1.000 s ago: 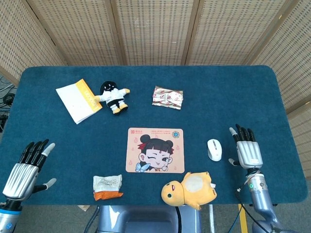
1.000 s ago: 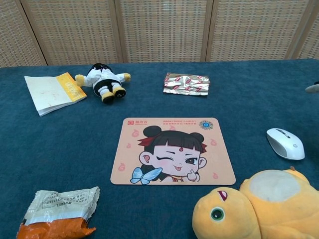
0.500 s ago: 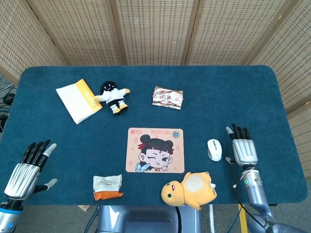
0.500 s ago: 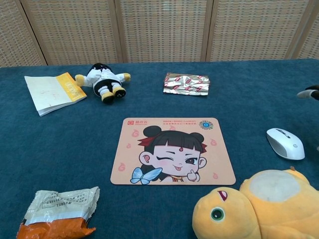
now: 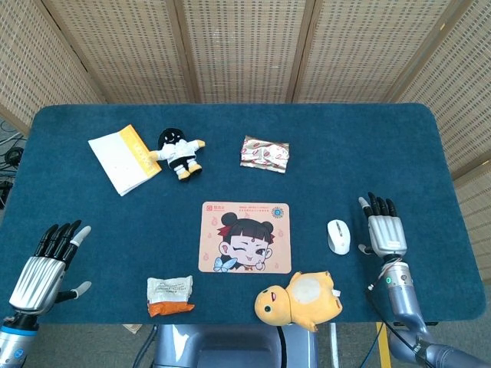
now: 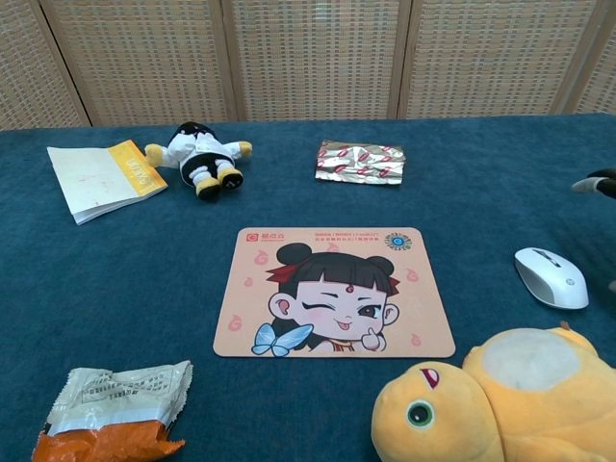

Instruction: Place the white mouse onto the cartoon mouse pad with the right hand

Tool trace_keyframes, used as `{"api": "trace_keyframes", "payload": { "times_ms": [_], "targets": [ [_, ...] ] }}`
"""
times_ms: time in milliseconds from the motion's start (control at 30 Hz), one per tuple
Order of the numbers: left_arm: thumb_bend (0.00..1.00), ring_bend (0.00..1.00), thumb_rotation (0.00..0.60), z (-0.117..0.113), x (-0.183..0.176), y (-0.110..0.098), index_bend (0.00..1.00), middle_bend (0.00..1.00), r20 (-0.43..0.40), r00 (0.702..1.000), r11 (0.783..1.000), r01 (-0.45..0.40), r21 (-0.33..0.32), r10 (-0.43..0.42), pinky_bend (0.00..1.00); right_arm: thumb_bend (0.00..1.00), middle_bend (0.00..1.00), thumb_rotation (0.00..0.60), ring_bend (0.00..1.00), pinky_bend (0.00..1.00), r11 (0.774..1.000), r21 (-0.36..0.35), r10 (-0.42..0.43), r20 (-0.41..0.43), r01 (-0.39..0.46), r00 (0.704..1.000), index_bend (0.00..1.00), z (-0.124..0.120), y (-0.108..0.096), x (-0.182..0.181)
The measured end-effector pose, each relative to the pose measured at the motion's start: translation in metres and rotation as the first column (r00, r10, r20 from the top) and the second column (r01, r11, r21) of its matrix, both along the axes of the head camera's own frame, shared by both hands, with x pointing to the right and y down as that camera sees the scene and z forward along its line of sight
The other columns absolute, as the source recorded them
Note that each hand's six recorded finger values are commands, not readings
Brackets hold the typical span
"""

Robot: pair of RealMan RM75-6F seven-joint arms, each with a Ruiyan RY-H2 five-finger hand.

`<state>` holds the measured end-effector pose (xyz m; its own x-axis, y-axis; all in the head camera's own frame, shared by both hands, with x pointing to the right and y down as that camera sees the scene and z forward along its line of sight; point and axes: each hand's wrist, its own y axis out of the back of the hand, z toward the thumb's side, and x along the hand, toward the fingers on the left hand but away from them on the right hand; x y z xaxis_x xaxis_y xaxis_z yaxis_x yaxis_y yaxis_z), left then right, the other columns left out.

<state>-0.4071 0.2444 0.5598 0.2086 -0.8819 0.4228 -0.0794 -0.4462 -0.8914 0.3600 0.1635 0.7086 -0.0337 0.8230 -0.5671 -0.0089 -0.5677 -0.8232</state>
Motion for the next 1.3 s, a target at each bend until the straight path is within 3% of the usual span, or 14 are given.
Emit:
{"api": "trace_keyframes", "payload": {
  "times_ms": [633, 1300],
  "targets": [
    [0.05, 0.00, 0.600, 0.009, 0.014, 0.012, 0.00, 0.00, 0.000, 0.998, 0.997, -0.063, -0.040, 0.063, 0.00, 0.00, 0.00, 0.600, 0.00, 0.00, 1.000, 0.017, -0.027, 0.060, 0.026, 0.998, 0.00, 0.006, -0.005, -0.035],
    [0.05, 0.00, 0.600, 0.005, 0.008, 0.005, 0.00, 0.00, -0.006, 0.999, 0.999, -0.031, -0.018, 0.031, 0.00, 0.00, 0.00, 0.600, 0.00, 0.00, 0.998, 0.036, -0.062, 0.101, 0.058, 0.993, 0.00, 0.002, -0.016, -0.068]
  ]
}}
